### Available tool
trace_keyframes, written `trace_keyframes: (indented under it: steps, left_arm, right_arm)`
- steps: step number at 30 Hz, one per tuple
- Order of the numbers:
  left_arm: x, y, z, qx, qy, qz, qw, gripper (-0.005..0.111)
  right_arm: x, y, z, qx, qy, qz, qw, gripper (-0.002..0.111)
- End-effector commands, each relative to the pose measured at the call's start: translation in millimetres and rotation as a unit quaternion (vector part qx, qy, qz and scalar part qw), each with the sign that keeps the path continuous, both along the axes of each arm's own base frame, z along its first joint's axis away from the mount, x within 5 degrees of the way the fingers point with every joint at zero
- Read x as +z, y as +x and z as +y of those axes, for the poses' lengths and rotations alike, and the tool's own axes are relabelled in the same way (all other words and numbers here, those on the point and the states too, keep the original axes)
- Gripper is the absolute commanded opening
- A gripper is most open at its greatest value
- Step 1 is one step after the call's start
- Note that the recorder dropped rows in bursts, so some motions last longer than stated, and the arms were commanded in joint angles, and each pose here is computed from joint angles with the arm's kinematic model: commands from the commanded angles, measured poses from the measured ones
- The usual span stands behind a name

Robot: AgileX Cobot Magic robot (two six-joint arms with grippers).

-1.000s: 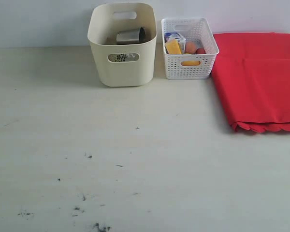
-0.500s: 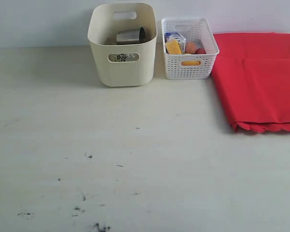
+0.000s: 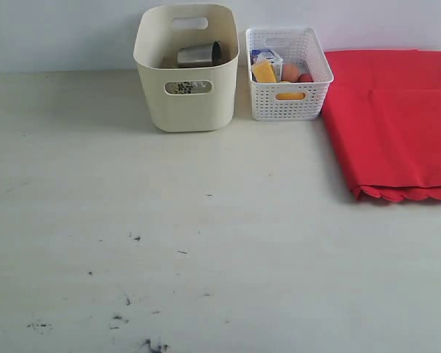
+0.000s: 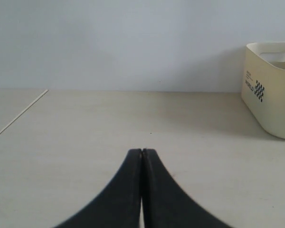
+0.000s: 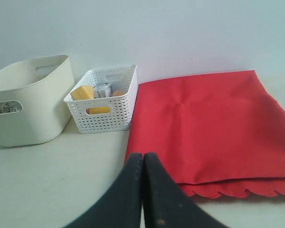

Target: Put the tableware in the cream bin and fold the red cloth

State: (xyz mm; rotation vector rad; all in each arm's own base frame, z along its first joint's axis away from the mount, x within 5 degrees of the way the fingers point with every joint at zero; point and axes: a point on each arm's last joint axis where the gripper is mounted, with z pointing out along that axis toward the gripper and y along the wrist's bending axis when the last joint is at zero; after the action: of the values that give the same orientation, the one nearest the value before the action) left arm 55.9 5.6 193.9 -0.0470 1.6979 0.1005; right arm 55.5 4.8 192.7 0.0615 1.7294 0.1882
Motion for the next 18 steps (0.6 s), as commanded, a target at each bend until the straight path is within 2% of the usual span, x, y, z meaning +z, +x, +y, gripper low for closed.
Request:
trace_keyframes:
  steps: [1,18]
  left_arm:
    - [0.9,-0.3,-0.1,0.000,-0.004,-0.006,1.000,0.000]
    - [0.9,-0.3,-0.1,0.000,-0.004,-0.006,1.000,0.000]
  right_arm:
    - [-1.3,-0.2,-0.3,0.001,-0.012,-0.002,1.000,0.000]
    - [-1.3,-0.2,-0.2,0.000,-0.006,-0.002,1.000,0.000]
